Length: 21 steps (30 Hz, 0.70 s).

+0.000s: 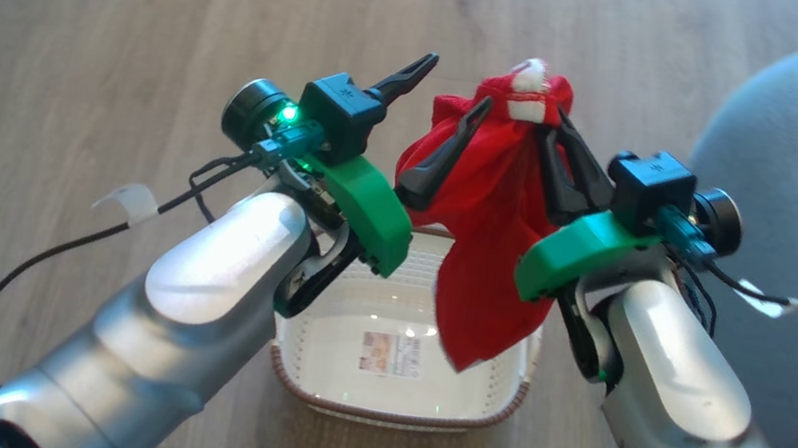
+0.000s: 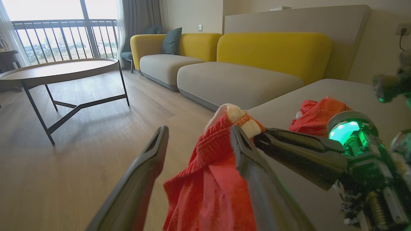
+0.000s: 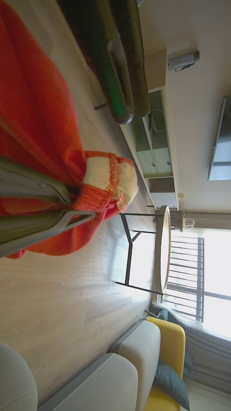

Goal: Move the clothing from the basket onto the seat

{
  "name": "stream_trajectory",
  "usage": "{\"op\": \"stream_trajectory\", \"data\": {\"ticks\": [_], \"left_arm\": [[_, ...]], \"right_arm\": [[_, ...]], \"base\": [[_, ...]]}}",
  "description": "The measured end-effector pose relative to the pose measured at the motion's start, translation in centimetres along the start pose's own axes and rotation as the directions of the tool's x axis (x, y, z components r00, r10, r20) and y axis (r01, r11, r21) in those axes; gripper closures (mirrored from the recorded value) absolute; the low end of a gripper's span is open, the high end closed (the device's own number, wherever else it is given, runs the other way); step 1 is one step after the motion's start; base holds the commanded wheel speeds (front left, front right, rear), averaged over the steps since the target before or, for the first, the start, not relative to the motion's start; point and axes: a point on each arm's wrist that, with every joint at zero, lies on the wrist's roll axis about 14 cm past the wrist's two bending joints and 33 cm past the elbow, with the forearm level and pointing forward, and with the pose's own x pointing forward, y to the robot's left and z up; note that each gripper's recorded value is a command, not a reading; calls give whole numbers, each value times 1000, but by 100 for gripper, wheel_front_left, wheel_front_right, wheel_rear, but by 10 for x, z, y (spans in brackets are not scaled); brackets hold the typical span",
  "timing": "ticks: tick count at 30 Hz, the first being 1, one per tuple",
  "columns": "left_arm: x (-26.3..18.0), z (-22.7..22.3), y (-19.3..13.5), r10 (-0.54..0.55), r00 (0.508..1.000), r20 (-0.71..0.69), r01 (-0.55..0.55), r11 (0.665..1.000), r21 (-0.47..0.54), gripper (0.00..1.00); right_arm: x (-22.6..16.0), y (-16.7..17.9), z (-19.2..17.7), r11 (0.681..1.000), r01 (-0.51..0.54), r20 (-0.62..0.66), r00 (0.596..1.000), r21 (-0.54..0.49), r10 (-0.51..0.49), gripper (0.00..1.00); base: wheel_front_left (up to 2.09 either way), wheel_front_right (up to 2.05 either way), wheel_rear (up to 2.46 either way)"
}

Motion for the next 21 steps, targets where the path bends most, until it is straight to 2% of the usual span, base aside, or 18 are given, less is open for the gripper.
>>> {"op": "stream_trajectory", "data": {"ticks": [9,13,18,19,21], "left_arm": [[15,-24,-30,-113,993,-44,110,992,-61,0],[24,-33,-51,-182,982,-52,177,980,-89,0],[32,-41,-89,-287,957,-47,279,951,-132,0],[36,-41,-105,-330,943,-37,321,936,-145,0],[38,-40,-113,-352,936,-31,344,927,-151,0]], "right_arm": [[-37,-47,23,988,156,66,986,-24,-154,100],[-58,-69,43,972,232,115,967,-42,-226,100],[-91,-89,59,944,323,147,939,-64,-311,100],[-106,-97,64,929,362,157,924,-73,-348,100],[-114,-102,68,920,383,165,915,-79,-367,100]], "base": [[0,0,0],[0,0,0],[0,0,0],[0,0,0],[0,0,0]]}}
